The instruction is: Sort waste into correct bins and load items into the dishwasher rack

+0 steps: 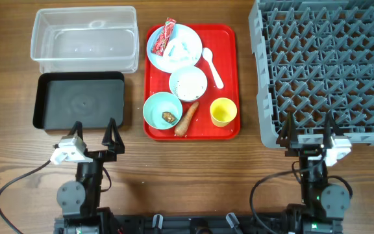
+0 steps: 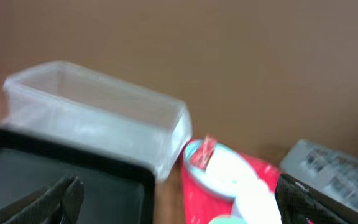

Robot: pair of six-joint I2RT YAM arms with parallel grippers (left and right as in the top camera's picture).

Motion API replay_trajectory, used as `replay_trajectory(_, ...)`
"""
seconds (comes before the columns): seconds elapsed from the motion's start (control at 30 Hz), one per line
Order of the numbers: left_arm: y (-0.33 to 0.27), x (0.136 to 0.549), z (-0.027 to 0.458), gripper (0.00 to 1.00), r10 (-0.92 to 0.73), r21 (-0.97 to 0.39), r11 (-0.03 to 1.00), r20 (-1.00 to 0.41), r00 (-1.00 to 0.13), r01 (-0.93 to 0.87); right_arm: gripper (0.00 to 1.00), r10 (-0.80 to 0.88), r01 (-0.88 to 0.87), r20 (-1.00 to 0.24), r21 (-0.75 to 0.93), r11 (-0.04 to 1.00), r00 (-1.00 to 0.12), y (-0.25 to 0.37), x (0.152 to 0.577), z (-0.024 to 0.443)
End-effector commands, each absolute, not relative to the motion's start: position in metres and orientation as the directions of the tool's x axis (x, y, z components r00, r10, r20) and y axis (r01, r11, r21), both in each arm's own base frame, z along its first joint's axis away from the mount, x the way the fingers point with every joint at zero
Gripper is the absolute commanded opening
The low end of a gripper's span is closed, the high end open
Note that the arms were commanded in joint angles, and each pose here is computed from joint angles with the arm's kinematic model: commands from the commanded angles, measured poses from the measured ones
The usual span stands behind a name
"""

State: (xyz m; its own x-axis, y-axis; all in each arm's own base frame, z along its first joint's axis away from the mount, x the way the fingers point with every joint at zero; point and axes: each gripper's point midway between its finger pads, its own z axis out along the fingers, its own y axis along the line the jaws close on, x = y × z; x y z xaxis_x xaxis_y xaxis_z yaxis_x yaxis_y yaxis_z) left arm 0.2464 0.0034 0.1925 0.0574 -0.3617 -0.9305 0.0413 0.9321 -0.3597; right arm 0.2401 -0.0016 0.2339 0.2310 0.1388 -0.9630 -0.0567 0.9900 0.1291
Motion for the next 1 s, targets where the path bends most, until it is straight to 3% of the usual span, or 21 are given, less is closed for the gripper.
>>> replay_trajectory(0.0,-0.002,0.243,0.215,1.0,-0.339,-0.328,0.94,-0.932,0.126,0.097,1.0,0.077,-0.147,-0.95,0.033,0.989,0.304,0.017,0.23,0.266)
replay_trajectory(0.17,-0.006,0.235,0.26,1.0,-0.295,-0.28,0.953,-0.943,0.151,0.114,1.0,-0.027,-0.135,-0.926,-0.083,0.987,0.377,0.022,0.219,0.32)
replay_trajectory(0.27,-0.007,0.238,0.295,1.0,-0.211,-0.2,0.975,-0.972,0.105,0.1,1.0,-0.06,-0.18,-0.937,-0.129,0.975,0.344,0.031,0.229,0.347)
replay_trajectory(0.4,-0.008,0.258,0.327,1.0,-0.219,-0.219,0.971,-0.976,-0.008,0.092,1.0,-0.081,-0.264,-0.96,-0.154,0.952,0.269,0.043,0.254,0.374)
replay_trajectory(0.6,-0.034,0.338,0.368,1.0,-0.122,-0.199,0.962,-0.927,-0.355,0.188,1.0,-0.097,-0.366,-0.995,-0.087,0.926,-0.01,0.051,0.313,0.413)
replay_trajectory(0.77,-0.076,0.424,0.362,1.0,0.016,-0.176,0.955,-0.777,-0.629,0.241,1.0,-0.098,-0.379,-0.948,0.026,0.925,-0.304,0.048,0.345,0.409)
replay_trajectory(0.97,-0.146,0.51,0.298,1.0,0.106,-0.219,0.908,-0.704,-0.703,0.356,1.0,-0.006,-0.323,-0.852,0.192,0.927,-0.523,0.047,0.366,0.363)
